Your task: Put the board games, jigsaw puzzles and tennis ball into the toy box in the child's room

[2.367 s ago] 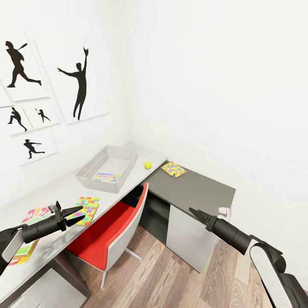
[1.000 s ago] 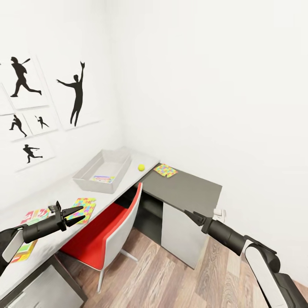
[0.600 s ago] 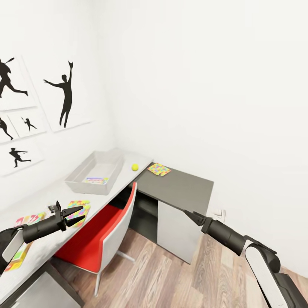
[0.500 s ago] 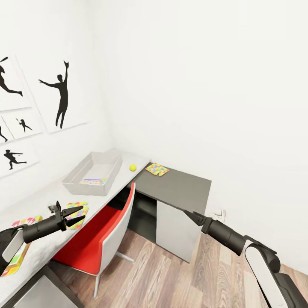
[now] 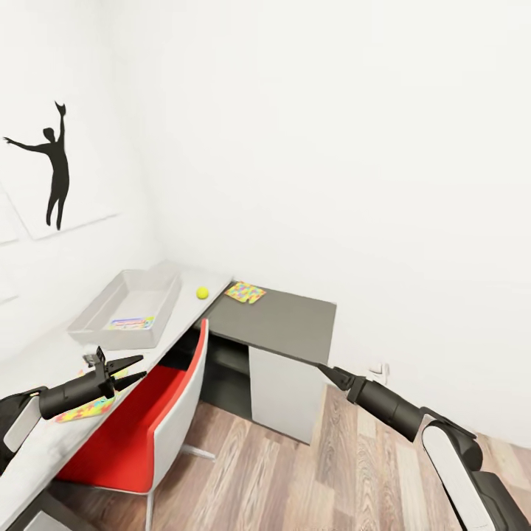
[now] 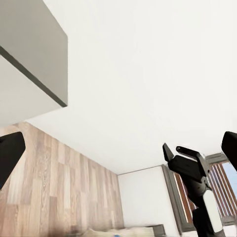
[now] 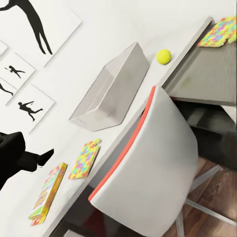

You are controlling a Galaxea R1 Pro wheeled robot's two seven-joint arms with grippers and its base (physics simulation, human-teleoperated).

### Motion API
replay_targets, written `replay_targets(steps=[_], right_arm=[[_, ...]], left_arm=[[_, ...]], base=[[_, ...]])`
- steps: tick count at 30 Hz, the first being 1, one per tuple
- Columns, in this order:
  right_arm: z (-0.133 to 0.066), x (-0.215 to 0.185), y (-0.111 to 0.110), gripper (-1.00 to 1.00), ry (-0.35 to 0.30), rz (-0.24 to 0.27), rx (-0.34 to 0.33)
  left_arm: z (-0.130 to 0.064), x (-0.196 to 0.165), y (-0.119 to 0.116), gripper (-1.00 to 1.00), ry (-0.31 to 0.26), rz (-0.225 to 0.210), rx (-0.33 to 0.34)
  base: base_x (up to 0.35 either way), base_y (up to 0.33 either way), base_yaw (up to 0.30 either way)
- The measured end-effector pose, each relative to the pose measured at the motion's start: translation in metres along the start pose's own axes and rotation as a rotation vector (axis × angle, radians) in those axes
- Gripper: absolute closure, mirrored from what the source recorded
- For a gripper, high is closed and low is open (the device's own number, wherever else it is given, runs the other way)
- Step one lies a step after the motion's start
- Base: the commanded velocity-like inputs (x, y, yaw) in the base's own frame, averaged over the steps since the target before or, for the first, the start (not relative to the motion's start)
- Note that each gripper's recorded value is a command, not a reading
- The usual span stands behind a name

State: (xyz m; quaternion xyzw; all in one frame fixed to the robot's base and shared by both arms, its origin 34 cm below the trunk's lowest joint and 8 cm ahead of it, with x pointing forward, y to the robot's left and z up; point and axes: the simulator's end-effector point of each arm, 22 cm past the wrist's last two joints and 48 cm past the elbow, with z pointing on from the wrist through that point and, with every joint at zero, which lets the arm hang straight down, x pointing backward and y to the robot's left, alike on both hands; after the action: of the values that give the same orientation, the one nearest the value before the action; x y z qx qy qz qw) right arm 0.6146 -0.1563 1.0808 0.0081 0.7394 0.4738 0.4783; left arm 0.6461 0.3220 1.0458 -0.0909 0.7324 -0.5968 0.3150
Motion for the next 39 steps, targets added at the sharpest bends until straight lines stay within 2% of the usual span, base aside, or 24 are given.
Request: replay_targets(steps=[12, 34, 39], right_arm=[[0.0, 0.0015, -0.0022, -1.0, 0.003, 0.003, 0.004], [-0.001, 0.0014, -0.0047, -1.0, 0.001, 0.012, 0.007], [-0.0012, 0.0017, -0.0051, -1.0, 0.002, 0.012, 0.008]], left_arm=[[0.0015, 0.0014, 0.0002, -1.0, 0.004, -0.001, 0.001], [0.0041, 0.0037, 0.0002, -1.0, 0.009, -0.002, 0.002], [0.0044, 0.0023, -0.0004, -1.0, 0.002, 0.024, 0.005]], base=[[-0.017, 0.001, -0.285], [-0.131, 0.0, -0.285], [-0.009, 0.0, -0.285]])
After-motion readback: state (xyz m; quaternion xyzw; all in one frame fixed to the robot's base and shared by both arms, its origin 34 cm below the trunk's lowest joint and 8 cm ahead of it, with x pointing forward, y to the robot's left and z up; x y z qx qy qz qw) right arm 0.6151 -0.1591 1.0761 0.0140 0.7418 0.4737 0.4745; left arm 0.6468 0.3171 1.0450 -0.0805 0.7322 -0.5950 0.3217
